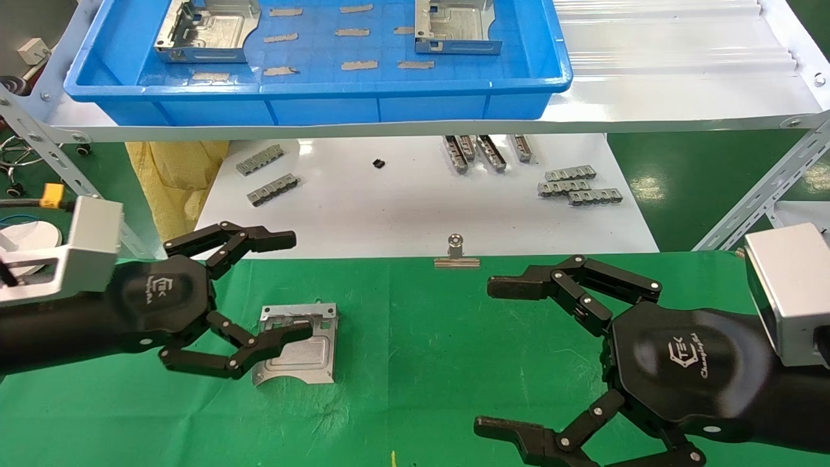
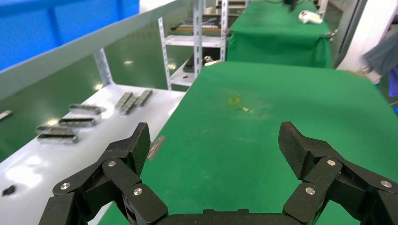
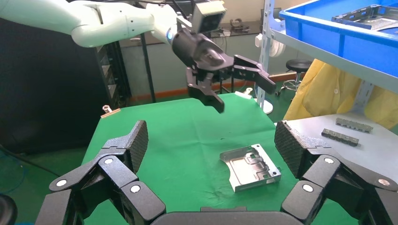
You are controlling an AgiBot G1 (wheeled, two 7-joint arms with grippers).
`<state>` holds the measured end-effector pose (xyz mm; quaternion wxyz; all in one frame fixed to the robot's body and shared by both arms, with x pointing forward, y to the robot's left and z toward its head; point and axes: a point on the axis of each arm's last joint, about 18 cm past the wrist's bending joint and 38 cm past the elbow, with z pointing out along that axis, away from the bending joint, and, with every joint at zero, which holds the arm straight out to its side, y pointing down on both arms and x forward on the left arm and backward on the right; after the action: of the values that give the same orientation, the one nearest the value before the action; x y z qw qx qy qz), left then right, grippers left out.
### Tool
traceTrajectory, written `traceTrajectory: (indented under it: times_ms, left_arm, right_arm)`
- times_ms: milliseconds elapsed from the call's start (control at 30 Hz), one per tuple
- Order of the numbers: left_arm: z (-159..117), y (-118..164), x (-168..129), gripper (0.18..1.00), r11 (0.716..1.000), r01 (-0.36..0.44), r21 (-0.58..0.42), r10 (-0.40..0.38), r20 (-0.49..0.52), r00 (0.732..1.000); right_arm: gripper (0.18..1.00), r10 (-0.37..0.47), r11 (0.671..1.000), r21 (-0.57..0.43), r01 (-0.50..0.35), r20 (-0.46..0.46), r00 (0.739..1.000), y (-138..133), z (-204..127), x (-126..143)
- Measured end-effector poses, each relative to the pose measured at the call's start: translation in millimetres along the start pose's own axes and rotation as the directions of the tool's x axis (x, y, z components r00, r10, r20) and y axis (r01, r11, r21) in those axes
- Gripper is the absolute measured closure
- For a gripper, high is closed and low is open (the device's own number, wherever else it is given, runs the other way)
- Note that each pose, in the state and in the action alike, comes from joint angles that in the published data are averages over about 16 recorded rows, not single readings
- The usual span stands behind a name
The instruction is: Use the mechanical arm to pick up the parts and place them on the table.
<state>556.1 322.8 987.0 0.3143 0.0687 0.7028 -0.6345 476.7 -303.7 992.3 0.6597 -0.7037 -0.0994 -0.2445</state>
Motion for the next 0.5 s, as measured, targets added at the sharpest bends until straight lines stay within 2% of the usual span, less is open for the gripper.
traceTrajectory:
  times_ms: [500]
  left_arm:
    - [-6, -36, 49, 0.183, 0.998, 0.044, 0.051, -0.039, -0.097, 0.995]
  right_arm:
    - [0.179, 0.000, 1.000, 0.000, 0.000, 0.000, 1.000, 0, 0, 0]
